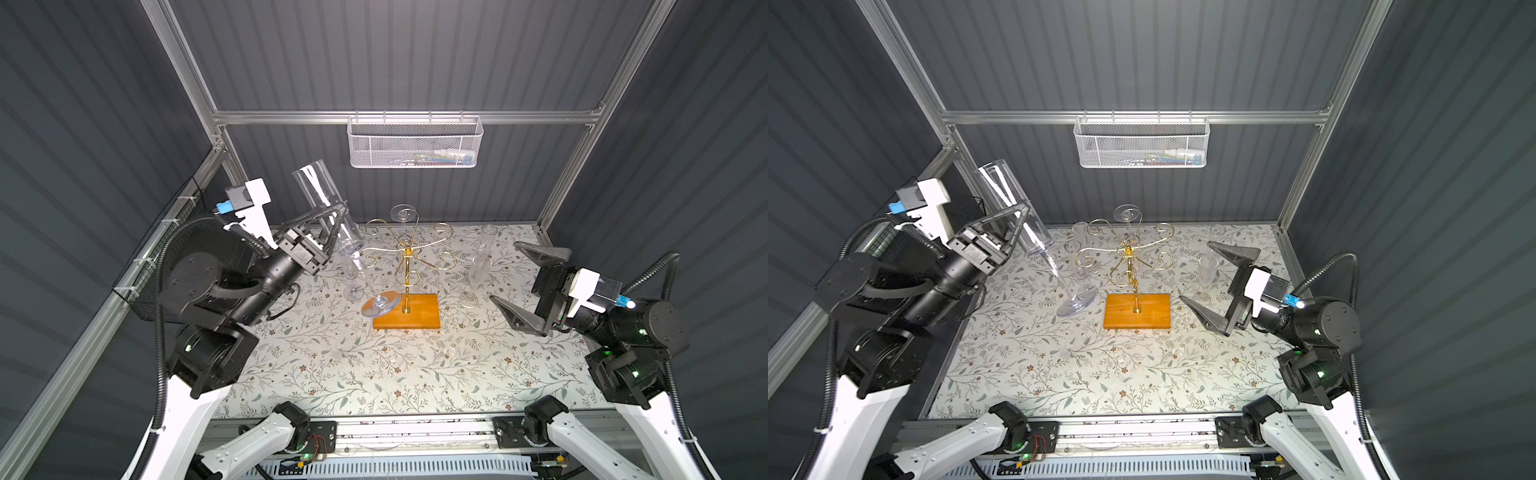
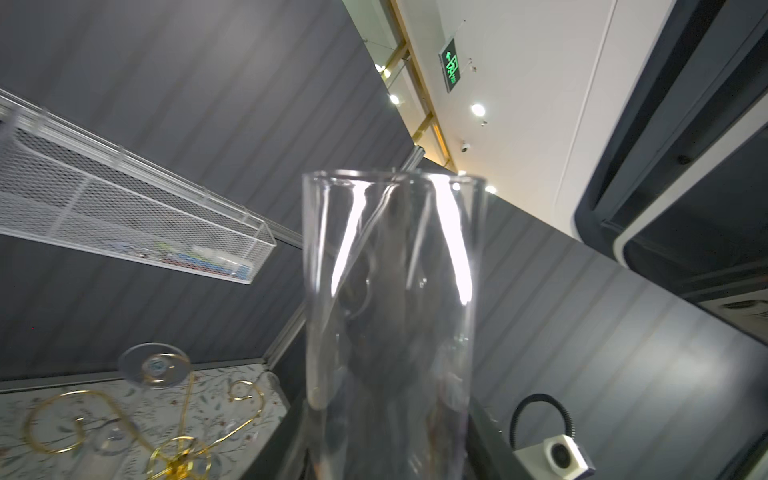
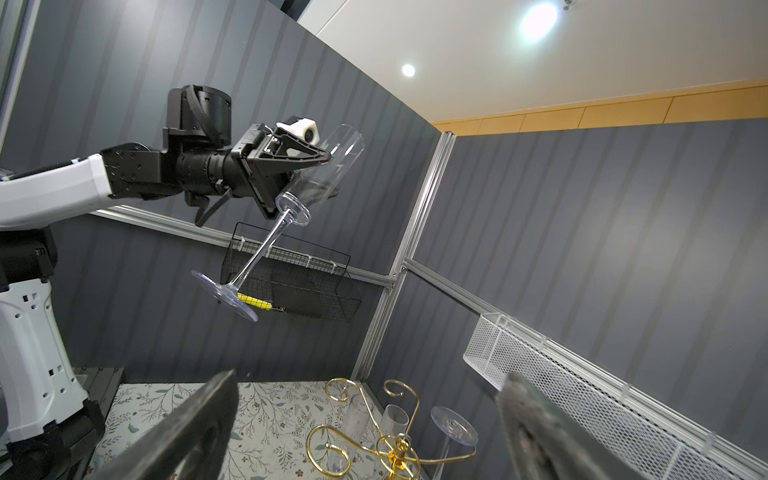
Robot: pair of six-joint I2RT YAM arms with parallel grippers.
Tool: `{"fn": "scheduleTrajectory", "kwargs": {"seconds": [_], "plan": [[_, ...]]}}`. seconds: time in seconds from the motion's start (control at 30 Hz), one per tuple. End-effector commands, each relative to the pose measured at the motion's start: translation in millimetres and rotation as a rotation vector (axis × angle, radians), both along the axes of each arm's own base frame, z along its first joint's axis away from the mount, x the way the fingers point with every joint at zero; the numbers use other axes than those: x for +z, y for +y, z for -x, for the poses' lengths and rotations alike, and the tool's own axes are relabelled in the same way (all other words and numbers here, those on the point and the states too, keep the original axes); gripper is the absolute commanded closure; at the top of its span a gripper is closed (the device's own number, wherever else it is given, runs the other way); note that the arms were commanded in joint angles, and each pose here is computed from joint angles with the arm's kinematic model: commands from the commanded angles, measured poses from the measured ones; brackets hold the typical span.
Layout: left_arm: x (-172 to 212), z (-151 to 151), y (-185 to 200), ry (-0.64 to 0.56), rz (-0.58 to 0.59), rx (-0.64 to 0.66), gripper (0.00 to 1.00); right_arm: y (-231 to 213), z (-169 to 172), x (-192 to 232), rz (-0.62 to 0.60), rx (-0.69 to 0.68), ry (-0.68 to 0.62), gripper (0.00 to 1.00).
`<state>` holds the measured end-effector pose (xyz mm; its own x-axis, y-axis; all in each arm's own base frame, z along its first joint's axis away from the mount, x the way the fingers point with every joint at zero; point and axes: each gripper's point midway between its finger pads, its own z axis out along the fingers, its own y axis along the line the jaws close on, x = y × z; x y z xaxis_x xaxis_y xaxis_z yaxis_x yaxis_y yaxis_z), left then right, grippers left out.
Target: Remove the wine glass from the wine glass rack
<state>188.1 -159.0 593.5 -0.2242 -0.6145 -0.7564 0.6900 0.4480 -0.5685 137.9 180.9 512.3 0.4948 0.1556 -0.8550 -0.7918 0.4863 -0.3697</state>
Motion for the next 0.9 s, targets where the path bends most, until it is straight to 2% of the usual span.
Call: {"fn": "scheduleTrajectory", "kwargs": {"seconds": [0.0,0.2,0.47,0.6,0.87], "plan": [[-31,-8,29,-0.001,-0.173,0.214,0.59,-5,3,-2,-0.025,-0.012,0.024,0.01],[-78,-13,64,0.009,-0.297,0.421,0.59,-10,6,-9,-0.027,-0.033,0.038,0.01],[-149,-37,68,0.043,-0.453,0.527,0.57,-14,8,-15,-0.018,-0.068,0.046,0.01],[-181,-51,70,0.068,-0.464,0.581,0.57,-16,5,-20,-0.003,-0.09,0.057,0.01],[-219,-67,78,0.047,-0.432,0.69,0.6,-17,-1,-32,0.005,-0.121,0.075,0.01]]}}
